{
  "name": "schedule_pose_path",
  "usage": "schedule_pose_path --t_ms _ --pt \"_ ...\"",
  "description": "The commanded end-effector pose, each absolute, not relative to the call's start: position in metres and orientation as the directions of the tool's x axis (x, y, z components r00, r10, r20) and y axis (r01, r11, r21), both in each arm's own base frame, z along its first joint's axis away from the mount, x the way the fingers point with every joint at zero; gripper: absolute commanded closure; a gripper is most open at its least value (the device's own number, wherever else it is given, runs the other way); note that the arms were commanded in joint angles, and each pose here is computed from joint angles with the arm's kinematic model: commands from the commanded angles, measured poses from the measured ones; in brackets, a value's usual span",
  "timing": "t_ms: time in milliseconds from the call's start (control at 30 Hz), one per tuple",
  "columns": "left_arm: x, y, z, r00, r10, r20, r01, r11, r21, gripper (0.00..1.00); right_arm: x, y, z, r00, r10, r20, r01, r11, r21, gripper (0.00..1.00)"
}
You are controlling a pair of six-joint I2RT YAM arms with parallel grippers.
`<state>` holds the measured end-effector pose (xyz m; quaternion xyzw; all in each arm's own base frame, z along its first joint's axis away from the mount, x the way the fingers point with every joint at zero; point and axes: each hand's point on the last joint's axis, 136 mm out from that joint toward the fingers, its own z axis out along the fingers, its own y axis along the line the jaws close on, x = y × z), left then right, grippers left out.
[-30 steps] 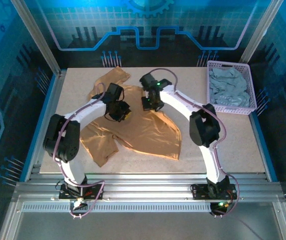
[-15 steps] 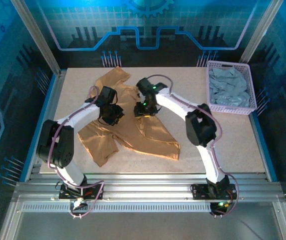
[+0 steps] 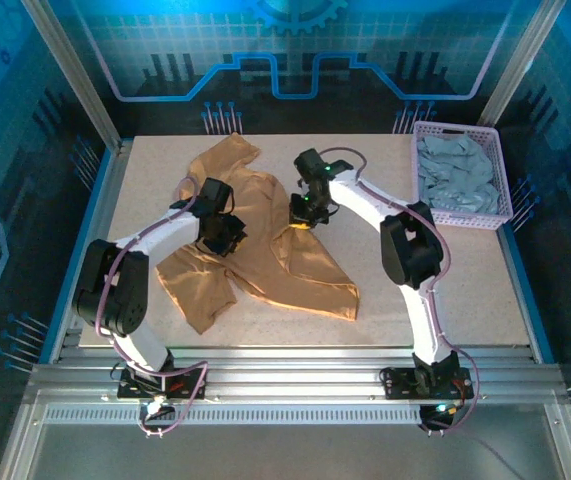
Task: Fold and stack the t-shirts
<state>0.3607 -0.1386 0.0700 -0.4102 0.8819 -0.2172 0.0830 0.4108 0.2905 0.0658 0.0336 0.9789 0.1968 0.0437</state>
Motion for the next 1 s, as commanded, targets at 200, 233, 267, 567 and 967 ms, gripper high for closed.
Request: schedule_pose_path --t_ms 200,233,267,567,967 --pt "0.362 -0.142 0.076 -0.655 -0.754 0.045 -0.677 0.559 -0.479 0.86 0.421 0.286 0.027 -0.990 0.140 0.006 0.135 0.943 0.303 0.89" --pt "0.361 -0.142 0.076 -0.656 -0.753 0.043 -0.675 0.561 -0.480 0.86 0.424 0.288 0.026 -0.991 0.137 0.000 0.130 0.944 0.304 0.89" --pt "0.361 -0.142 0.076 -0.656 -0.754 0.043 -0.676 0.561 -0.479 0.86 0.427 0.289 0.025 -0.991 0.136 -0.005 0.128 0.943 0.307 0.89" --pt "0.353 -0.140 0.076 -0.653 -0.756 0.048 -0.680 0.558 -0.476 0.86 0.449 0.305 0.028 -0.989 0.141 -0.033 0.122 0.933 0.339 0.86" --pt "0.353 -0.141 0.073 -0.649 -0.759 0.057 -0.685 0.550 -0.477 0.87 0.447 0.314 0.020 -0.993 0.119 -0.012 0.108 0.936 0.334 0.73"
